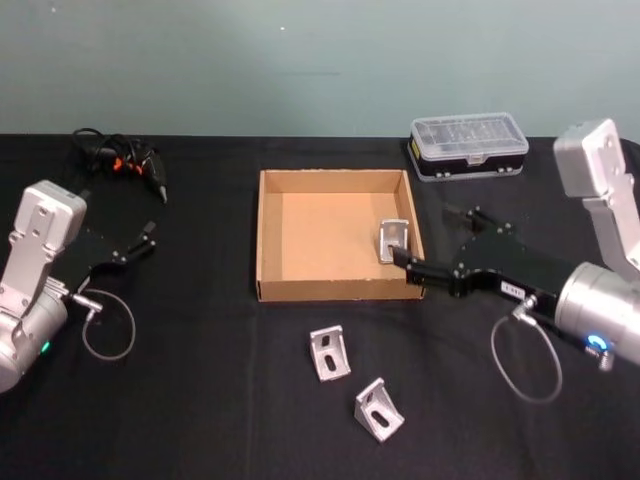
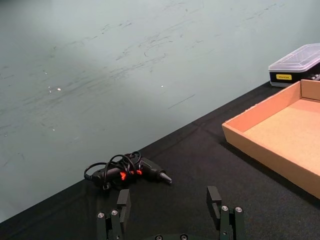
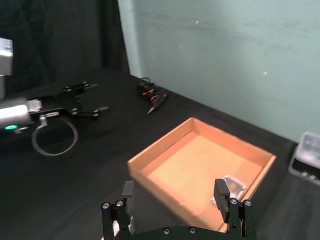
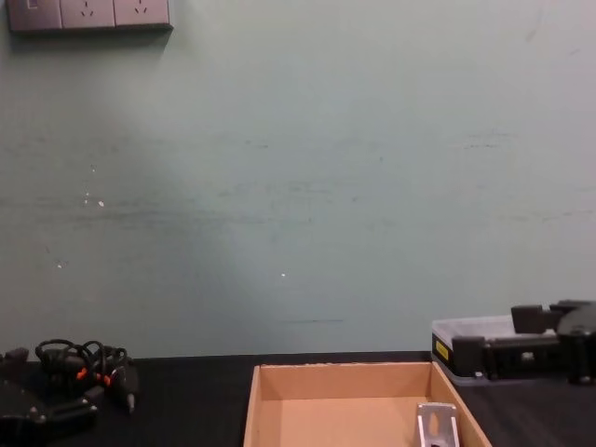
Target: Use one hand to pick up the angle iron from the table and place it into the box.
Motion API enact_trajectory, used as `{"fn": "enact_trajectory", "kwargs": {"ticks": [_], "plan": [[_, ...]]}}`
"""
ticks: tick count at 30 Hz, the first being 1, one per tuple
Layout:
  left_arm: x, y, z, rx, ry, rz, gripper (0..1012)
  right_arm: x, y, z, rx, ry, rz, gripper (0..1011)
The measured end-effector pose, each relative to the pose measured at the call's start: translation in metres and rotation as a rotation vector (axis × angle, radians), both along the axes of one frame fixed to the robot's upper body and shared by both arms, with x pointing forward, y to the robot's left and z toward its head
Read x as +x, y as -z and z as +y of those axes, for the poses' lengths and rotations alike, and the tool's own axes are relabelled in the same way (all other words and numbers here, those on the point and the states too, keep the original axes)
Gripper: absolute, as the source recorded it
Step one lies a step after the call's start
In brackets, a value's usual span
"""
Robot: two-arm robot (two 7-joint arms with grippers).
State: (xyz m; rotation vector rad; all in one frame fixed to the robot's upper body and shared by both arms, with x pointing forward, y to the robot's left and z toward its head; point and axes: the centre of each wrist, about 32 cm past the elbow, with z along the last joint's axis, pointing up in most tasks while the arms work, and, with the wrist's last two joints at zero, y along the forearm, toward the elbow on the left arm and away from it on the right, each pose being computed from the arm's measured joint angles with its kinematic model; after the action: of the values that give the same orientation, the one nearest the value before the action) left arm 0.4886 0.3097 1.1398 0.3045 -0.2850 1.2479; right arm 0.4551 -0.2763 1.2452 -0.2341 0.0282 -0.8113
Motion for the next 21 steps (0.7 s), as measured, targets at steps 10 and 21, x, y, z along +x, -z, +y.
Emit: {"fn": "enact_trajectory", "kwargs": {"ticks": [10, 21], "plan": [[0.0000, 0.0000, 0.0000, 0.000, 0.000, 0.000, 1000, -0.026, 0.003, 0.001, -0.011, -0.066, 0.121, 1003], [0.0000, 0.0000, 0.0000, 0.000, 0.000, 0.000, 1000, -0.039, 0.019, 0.007, -0.042, -0.118, 0.229, 1003]]}}
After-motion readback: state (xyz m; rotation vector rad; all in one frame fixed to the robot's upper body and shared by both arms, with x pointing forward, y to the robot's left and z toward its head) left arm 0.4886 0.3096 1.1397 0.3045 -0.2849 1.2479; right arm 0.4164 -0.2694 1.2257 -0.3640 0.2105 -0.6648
